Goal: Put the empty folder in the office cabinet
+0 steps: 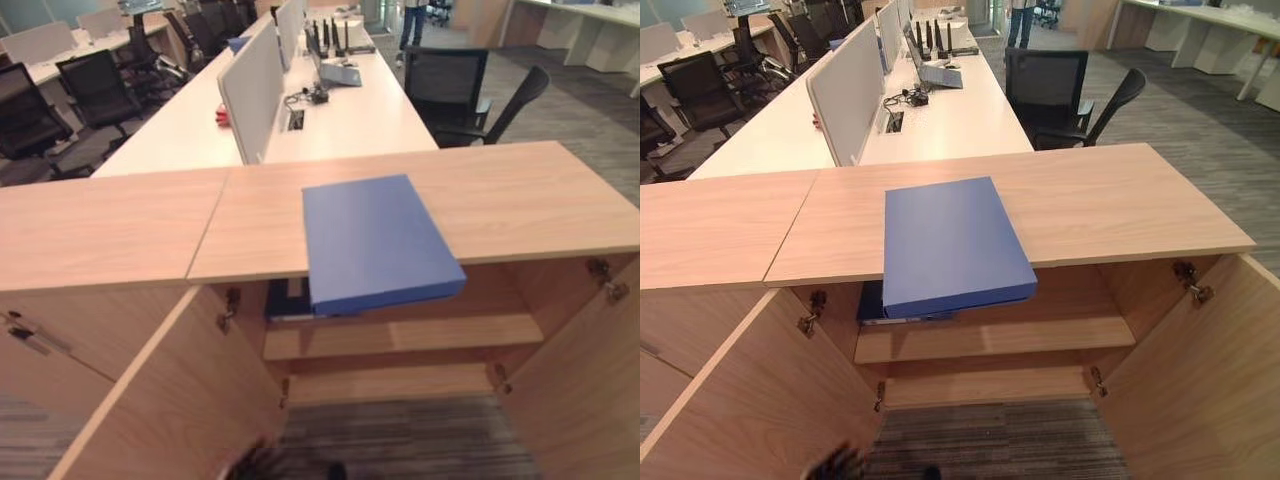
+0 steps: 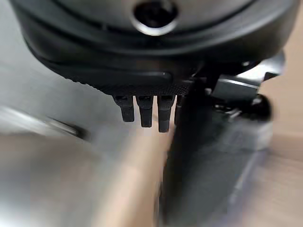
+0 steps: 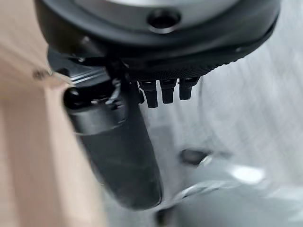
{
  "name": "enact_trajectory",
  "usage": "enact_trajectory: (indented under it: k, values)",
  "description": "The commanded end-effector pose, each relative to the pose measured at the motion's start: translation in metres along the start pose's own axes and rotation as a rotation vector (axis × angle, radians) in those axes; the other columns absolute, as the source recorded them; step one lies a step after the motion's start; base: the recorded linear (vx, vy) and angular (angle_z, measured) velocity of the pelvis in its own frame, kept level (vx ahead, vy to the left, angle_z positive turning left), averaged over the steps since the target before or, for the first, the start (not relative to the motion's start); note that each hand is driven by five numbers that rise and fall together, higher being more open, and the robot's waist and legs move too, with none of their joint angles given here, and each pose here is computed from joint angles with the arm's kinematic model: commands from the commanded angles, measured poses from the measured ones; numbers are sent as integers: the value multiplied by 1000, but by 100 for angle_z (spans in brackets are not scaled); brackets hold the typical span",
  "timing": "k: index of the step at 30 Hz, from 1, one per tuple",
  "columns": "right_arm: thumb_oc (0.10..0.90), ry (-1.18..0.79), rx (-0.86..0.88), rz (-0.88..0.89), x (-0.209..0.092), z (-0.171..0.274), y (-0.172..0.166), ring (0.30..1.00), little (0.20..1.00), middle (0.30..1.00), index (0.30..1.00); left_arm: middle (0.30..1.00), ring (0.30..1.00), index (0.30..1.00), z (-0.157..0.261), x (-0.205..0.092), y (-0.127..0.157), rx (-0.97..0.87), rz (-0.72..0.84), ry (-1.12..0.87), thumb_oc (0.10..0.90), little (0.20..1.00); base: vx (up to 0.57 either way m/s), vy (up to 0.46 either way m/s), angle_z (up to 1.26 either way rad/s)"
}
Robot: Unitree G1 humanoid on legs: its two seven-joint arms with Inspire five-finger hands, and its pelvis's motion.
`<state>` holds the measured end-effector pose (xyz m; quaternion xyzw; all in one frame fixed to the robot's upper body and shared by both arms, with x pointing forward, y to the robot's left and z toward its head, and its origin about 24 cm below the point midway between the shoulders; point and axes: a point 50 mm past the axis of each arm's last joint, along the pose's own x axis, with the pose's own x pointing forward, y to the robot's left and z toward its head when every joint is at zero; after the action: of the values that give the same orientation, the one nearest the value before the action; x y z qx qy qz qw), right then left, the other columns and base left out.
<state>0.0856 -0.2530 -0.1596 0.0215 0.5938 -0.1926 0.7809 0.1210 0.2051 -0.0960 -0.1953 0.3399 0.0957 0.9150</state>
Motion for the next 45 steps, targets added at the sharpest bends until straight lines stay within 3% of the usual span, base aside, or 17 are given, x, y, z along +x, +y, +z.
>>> enact_trajectory:
  k: [1,11,22,28,36,40,44,45]
  values:
    - [800,-160,118,153,-5,49,33,900,900,900,900,900,900,900,72,-5,15,45,65,-301,800,900,-36,-249,-15]
    - [800,-84,125,182,-4,17,48,900,900,900,900,900,900,900,125,-17,3,18,96,-587,800,900,106,-322,-6]
    - [800,-64,177,42,-1,5,10,900,900,900,900,900,900,900,115,-4,-15,-55,38,-527,800,900,-3,-293,41]
    - [800,-43,148,59,-2,-3,13,900,900,900,900,900,900,900,101,-8,-4,-33,79,-470,800,900,27,-38,16]
    - [800,0,147,57,-2,-16,17,900,900,900,900,900,900,900,111,-20,15,66,201,-520,800,900,43,-5,-2]
    - [800,8,165,72,-3,-20,26,900,900,900,900,900,900,900,162,-57,39,121,482,-816,800,900,71,-23,7]
    - [800,23,149,82,-5,-30,33,900,900,900,900,900,900,900,210,-104,39,149,682,-1165,800,900,39,-29,11]
    - [800,29,139,84,-5,-34,34,900,900,900,900,900,900,900,236,-127,32,187,758,-1349,800,900,6,-25,4]
